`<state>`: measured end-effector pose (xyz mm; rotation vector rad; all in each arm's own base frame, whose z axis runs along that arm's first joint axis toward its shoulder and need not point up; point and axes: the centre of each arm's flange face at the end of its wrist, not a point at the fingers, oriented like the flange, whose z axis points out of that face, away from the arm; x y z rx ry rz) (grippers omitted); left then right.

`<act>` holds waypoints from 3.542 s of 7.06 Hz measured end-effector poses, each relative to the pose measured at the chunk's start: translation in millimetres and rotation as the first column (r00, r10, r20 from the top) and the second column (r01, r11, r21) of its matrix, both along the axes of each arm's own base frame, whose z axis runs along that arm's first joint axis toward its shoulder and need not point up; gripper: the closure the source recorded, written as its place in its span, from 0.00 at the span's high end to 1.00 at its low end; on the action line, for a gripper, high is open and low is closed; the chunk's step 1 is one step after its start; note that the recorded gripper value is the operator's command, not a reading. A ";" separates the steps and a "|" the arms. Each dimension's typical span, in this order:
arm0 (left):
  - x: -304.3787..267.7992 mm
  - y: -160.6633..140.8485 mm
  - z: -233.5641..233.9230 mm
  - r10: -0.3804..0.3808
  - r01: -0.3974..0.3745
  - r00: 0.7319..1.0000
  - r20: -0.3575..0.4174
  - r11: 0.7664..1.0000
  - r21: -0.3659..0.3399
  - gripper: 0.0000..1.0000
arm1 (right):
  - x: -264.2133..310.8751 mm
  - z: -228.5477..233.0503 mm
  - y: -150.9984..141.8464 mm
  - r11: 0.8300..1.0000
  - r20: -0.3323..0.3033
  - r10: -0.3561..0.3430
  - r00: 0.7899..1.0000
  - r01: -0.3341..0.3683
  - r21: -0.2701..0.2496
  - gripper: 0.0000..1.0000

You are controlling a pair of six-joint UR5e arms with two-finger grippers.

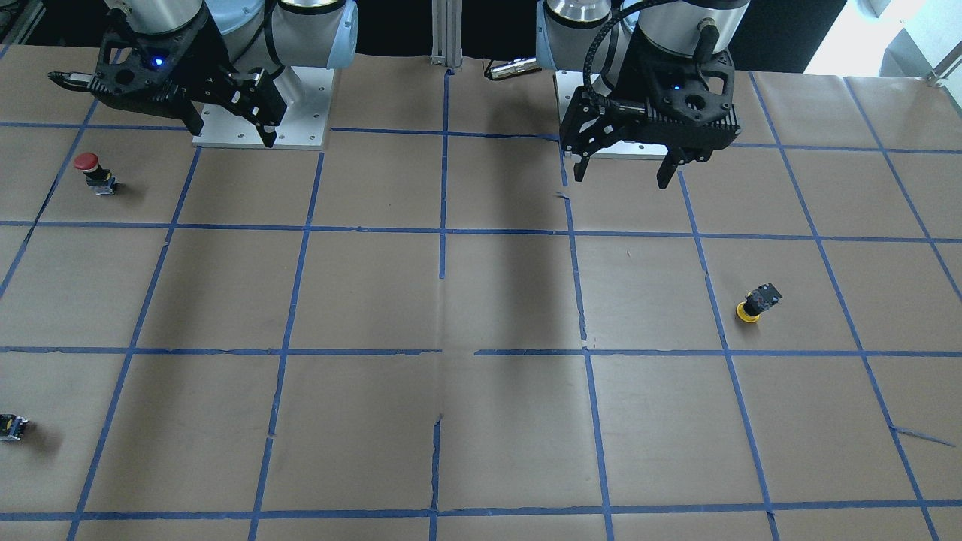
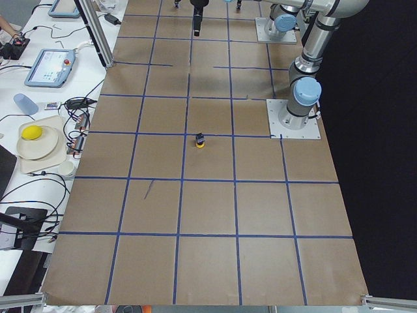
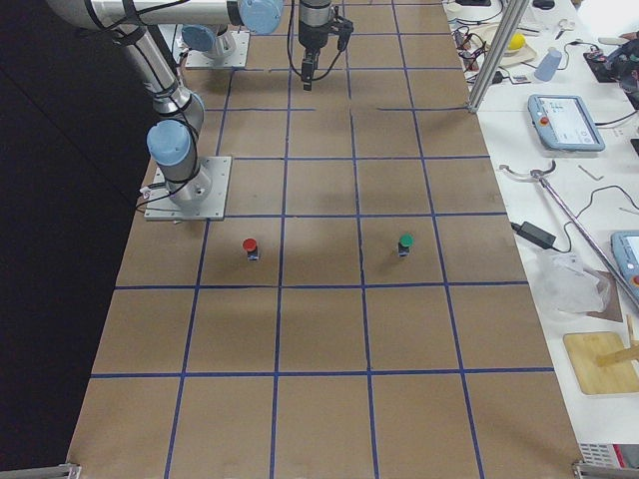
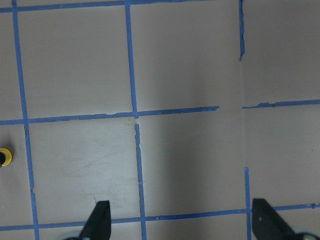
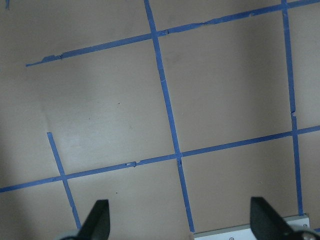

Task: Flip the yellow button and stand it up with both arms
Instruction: 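Move the left gripper toward the yellow button lying on its side, then lower the left gripper over the yellow button's base, then close the left gripper on the yellow button's base and lift it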

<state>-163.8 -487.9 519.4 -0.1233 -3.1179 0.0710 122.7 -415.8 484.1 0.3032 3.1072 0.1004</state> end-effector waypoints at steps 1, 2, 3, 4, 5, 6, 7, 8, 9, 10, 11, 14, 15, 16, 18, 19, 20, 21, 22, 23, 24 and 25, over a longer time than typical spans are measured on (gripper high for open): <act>18.2 -3.4 -7.5 -0.023 0.023 1.000 0.004 1.000 0.022 1.00 | 0.1 -0.2 0.5 1.000 -0.001 -0.004 1.000 0.004 0.003 1.00; 40.5 -8.3 -15.4 -0.038 0.037 0.999 0.007 0.999 0.040 1.00 | 0.3 -0.5 0.6 1.000 -0.001 -0.005 1.000 0.005 0.003 1.00; 74.1 -17.0 -27.9 -0.060 0.060 0.998 0.005 0.996 0.063 1.00 | 0.1 -0.5 0.1 1.000 -0.001 -0.002 1.000 0.002 -0.001 1.00; 113.1 -26.7 -46.4 -0.067 0.067 0.998 -0.002 0.993 0.093 1.00 | -0.2 -0.9 -0.3 1.000 0.000 -0.001 1.000 0.001 -0.003 1.00; 151.8 -33.9 -67.7 -0.065 0.067 0.998 -0.017 0.989 0.129 1.00 | -0.4 -1.6 -0.5 1.000 0.000 -0.003 1.000 0.003 -0.001 1.00; 190.2 -38.1 -96.1 -0.091 0.096 0.995 -0.041 0.982 0.165 1.00 | -0.4 -2.1 -0.2 1.000 0.000 -0.006 1.000 0.006 0.002 1.00; 223.1 -39.3 -131.0 -0.172 0.180 0.983 -0.056 0.965 0.189 0.99 | 0.1 -2.0 0.1 1.000 -0.001 -0.008 1.000 0.008 0.002 1.00; 250.4 -39.6 -168.5 -0.340 0.342 0.939 -0.045 0.920 0.191 0.98 | 0.6 -1.8 0.2 1.000 0.000 -0.010 1.000 0.010 0.001 1.00; 263.9 -39.1 -194.7 -0.508 0.504 0.861 -0.025 0.845 0.178 0.98 | 1.5 -1.9 0.4 1.000 0.003 -0.010 1.000 0.010 0.000 1.00; 270.0 -39.0 -215.4 -0.676 0.668 0.737 -0.006 0.726 0.161 0.98 | 2.3 -2.1 0.6 1.000 0.006 -0.010 1.000 0.010 0.000 1.00; 279.4 -38.3 -234.8 -0.807 0.797 0.591 0.019 0.587 0.145 0.98 | 2.5 -2.3 0.8 1.000 0.005 -0.010 1.000 0.010 0.002 1.00; 306.2 -21.0 -275.6 -0.907 0.899 0.421 -0.001 0.417 0.134 0.99 | 2.5 -2.6 1.2 1.000 0.003 -0.007 1.000 0.007 0.004 1.00; 306.0 -16.0 -284.9 -0.913 0.906 0.407 -0.025 0.400 0.135 0.99 | 2.4 -2.7 1.3 1.000 0.002 -0.007 1.000 0.007 0.005 1.00; 304.0 -10.8 -293.7 -0.917 0.912 0.396 -0.048 0.387 0.135 0.98 | 2.3 -3.0 1.5 1.000 0.002 -0.006 1.000 0.006 0.006 1.00; 304.0 -6.8 -302.4 -0.920 0.916 0.386 -0.071 0.373 0.149 0.82 | 2.3 -3.4 1.6 1.000 0.001 -0.006 1.000 0.006 0.008 1.00; 305.1 -7.3 -301.7 -0.922 0.918 0.380 -0.070 0.366 0.155 0.82 | 2.4 -4.0 1.7 1.000 0.002 -0.007 1.000 0.007 0.009 1.00; 306.1 -7.1 -300.8 -0.925 0.919 0.375 -0.067 0.361 0.159 0.82 | 2.5 -5.3 2.2 1.000 0.004 -0.009 1.000 0.008 0.010 1.00; 308.8 -5.6 -300.7 -0.923 0.917 0.379 -0.065 0.365 0.160 0.73 | 2.5 -7.5 3.0 1.000 0.003 -0.009 1.000 0.009 0.013 1.00; 314.5 -3.2 -301.1 -0.919 0.913 0.389 -0.065 0.376 0.158 0.43 | 2.5 -8.6 3.6 1.000 0.003 -0.009 1.000 0.009 0.015 1.00; 319.6 -1.4 -300.9 -0.915 0.909 0.398 -0.065 0.385 0.158 0.31 | 2.5 -9.0 3.9 1.000 0.002 -0.008 1.000 0.008 0.016 1.00; 323.9 0.3 -300.3 -0.911 0.905 0.408 -0.065 0.394 0.159 0.25 | 2.3 -8.9 3.7 1.000 0.002 -0.008 1.000 0.008 0.015 1.00; 326.1 1.5 -299.3 -0.907 0.902 0.416 -0.065 0.402 0.157 0.19 | 2.0 -8.9 3.2 1.000 0.002 -0.010 1.000 0.010 0.014 1.00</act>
